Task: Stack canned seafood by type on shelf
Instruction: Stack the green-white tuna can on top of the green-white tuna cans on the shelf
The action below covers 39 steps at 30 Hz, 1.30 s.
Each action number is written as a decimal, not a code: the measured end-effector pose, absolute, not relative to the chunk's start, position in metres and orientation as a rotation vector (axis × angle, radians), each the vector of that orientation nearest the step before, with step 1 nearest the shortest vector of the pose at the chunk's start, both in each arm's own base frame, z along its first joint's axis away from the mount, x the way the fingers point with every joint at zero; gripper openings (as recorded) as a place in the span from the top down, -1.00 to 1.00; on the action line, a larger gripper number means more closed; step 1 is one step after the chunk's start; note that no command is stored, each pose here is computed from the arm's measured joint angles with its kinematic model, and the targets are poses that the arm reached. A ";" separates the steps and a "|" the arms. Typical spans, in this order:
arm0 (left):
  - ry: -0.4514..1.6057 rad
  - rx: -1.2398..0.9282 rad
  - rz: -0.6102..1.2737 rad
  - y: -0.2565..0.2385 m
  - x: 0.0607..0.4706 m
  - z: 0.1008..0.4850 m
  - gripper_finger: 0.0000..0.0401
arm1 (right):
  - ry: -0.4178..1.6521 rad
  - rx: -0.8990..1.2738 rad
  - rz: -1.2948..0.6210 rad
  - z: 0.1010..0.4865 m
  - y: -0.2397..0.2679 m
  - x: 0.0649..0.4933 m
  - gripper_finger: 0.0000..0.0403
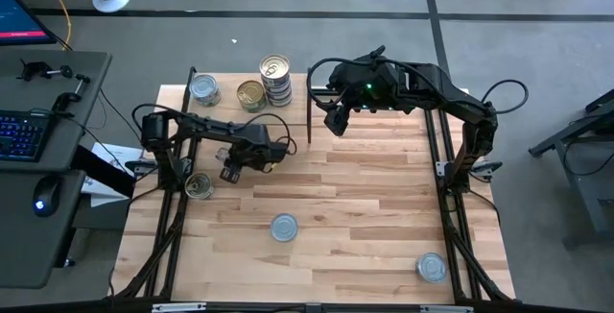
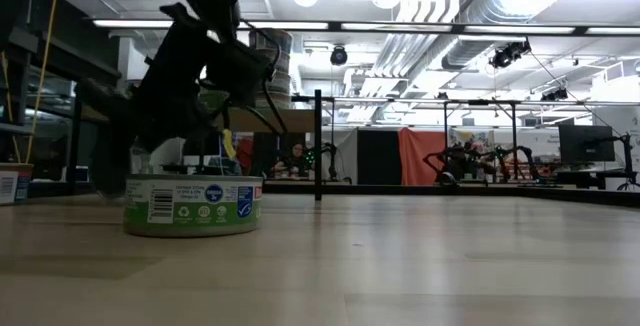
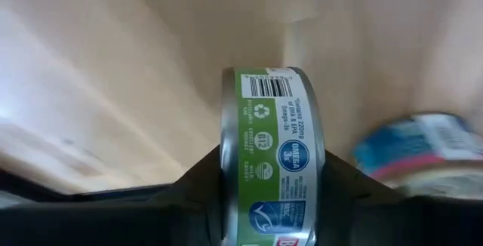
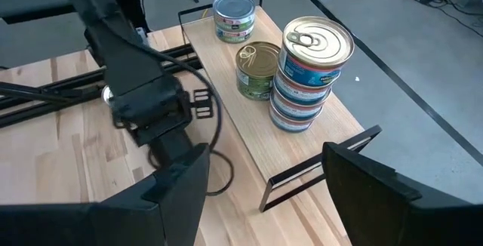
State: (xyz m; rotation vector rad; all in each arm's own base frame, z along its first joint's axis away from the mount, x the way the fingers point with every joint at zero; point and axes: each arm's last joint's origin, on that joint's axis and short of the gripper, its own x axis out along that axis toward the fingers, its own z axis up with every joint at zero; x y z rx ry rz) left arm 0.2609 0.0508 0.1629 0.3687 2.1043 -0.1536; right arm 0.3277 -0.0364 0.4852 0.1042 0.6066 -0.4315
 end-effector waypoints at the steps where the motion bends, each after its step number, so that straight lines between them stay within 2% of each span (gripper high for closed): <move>1: 2.107 0.353 -0.175 0.047 0.262 0.167 0.41 | 0.608 0.104 -0.432 0.485 -0.036 0.328 -0.23; 3: 2.101 0.270 -0.232 0.038 0.264 0.179 0.41 | 0.610 0.102 -0.431 0.485 -0.036 0.327 -0.23; 5: 2.005 0.120 -0.287 0.025 0.268 0.198 0.41 | 0.612 0.098 -0.430 0.485 -0.036 0.327 -0.23; 11: 1.399 -0.198 -0.379 -0.014 0.257 0.273 0.41 | 0.636 0.074 -0.424 0.483 -0.036 0.326 -0.23; 15: 0.988 -0.274 -0.289 -0.033 0.228 0.312 0.41 | 0.648 0.067 -0.422 0.483 -0.036 0.326 -0.23; 18: 0.691 -0.360 -0.104 -0.039 0.199 0.325 0.41 | 0.653 0.055 -0.419 0.482 -0.037 0.326 -0.23; 22: 0.298 -0.515 0.233 -0.040 0.164 0.316 0.41 | 0.660 0.047 -0.418 0.482 -0.037 0.325 -0.23; 29: -0.373 -0.801 0.729 -0.032 0.132 0.305 0.41 | 0.663 0.038 -0.426 0.482 -0.041 0.325 -0.23; 33: -0.507 -0.757 1.101 -0.017 0.118 0.322 0.41 | 0.663 0.040 -0.433 0.482 -0.044 0.324 -0.23; 36: -0.570 -0.731 1.233 0.002 0.110 0.331 0.41 | 0.662 0.042 -0.437 0.482 -0.045 0.324 -0.23; 39: -0.745 -0.819 1.339 0.019 0.105 0.332 0.41 | 0.657 0.046 -0.443 0.482 -0.047 0.324 -0.23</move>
